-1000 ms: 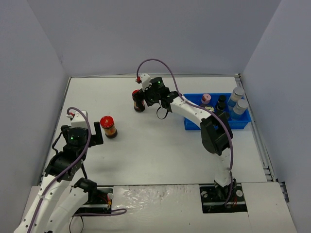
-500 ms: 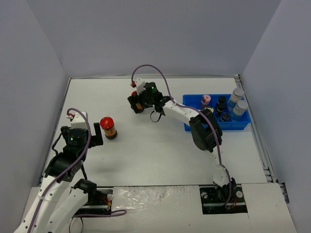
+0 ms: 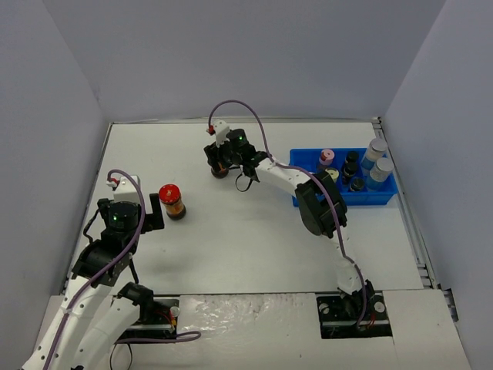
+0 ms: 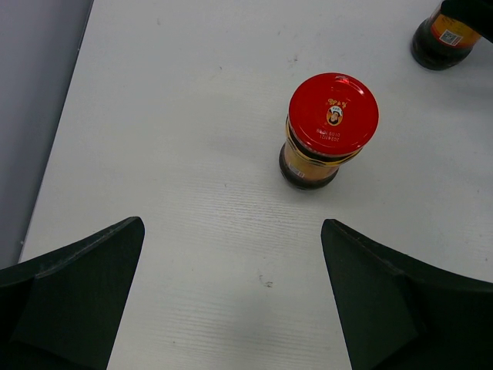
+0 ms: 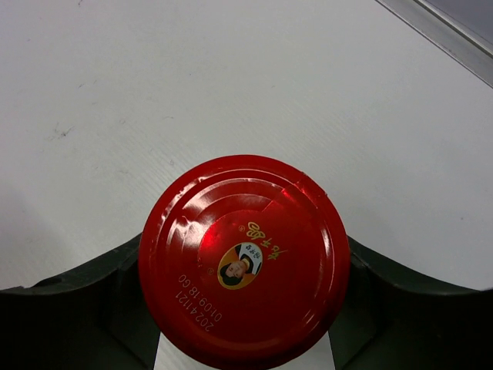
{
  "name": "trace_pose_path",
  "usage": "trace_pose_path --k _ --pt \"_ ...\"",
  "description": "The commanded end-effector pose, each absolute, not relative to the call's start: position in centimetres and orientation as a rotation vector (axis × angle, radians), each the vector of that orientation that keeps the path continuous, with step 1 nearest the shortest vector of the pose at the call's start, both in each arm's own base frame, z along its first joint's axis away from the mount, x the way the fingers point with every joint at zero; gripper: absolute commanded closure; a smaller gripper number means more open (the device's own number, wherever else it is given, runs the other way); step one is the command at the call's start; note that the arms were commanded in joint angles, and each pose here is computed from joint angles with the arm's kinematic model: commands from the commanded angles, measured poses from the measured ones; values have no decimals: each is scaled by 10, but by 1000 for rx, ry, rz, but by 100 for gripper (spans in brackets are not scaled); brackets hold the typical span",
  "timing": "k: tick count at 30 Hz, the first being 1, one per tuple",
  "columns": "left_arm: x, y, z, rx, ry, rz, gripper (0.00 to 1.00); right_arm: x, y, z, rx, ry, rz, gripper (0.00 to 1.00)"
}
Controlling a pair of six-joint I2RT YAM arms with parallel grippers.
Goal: Organize the condiment bottles
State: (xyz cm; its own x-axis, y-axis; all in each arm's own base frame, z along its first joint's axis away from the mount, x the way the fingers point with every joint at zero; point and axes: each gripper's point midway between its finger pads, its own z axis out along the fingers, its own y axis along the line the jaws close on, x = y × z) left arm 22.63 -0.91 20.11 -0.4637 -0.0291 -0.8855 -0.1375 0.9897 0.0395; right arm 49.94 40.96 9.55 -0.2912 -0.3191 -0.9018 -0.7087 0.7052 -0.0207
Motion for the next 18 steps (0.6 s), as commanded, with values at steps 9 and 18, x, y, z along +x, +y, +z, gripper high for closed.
trace_pose_path --k 9,18 --pt "237 -12 219 -123 1983 104 3 482 385 203 -656 1702 466 99" --pt "236 -9 221 -134 1974 110 3 440 311 283 -539 1643 388 100"
